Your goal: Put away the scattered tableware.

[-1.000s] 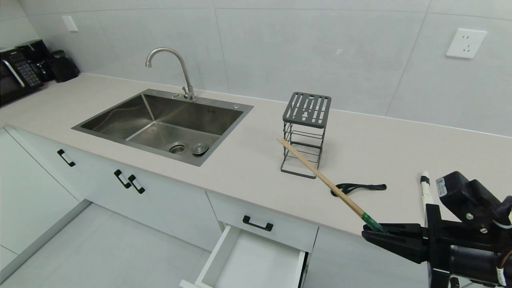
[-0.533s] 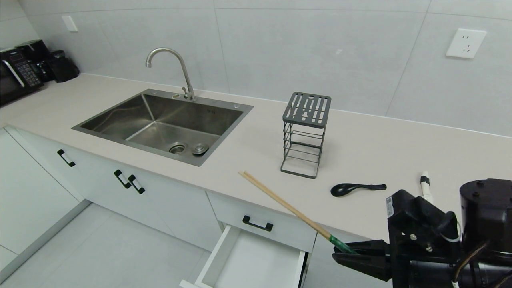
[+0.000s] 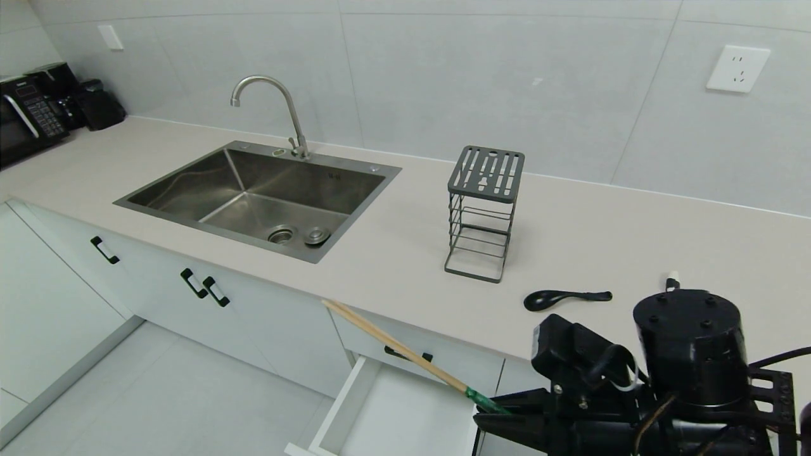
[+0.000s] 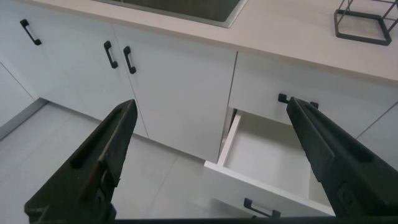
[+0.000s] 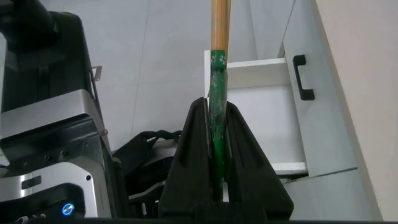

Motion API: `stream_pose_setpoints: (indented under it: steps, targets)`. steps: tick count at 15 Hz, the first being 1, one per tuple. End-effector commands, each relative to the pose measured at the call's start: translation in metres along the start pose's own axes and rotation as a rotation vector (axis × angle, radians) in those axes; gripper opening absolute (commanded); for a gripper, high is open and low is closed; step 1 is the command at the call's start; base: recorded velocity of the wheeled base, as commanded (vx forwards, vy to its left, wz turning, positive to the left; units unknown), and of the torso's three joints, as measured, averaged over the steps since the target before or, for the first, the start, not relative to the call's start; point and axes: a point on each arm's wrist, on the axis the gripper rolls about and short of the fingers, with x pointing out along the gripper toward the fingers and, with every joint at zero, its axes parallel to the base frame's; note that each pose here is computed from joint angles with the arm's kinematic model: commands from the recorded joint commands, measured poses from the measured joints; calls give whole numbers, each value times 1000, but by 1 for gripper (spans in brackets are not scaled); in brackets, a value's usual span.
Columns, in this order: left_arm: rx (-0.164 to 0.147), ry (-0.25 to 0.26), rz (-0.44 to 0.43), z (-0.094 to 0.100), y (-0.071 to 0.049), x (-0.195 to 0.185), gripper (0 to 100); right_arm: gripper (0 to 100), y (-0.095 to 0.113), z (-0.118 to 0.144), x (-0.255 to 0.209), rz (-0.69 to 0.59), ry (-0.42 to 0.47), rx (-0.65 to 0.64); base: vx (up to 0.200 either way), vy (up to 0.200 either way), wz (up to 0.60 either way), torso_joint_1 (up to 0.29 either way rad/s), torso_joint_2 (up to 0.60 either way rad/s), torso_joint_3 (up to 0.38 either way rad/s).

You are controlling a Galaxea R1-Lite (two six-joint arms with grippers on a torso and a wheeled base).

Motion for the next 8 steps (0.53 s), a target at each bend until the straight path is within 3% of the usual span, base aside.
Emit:
stream_pose_setpoints:
  steps: [1, 8]
  targets:
    - [-1, 0, 1, 0, 0, 0, 100, 0, -4, -1, 19, -3, 23, 2, 0, 0, 0, 0, 0, 0]
    - [-1, 0, 1, 0, 0, 0, 100, 0, -13, -7, 42, -4, 61, -1, 0, 0, 0, 0, 0, 0]
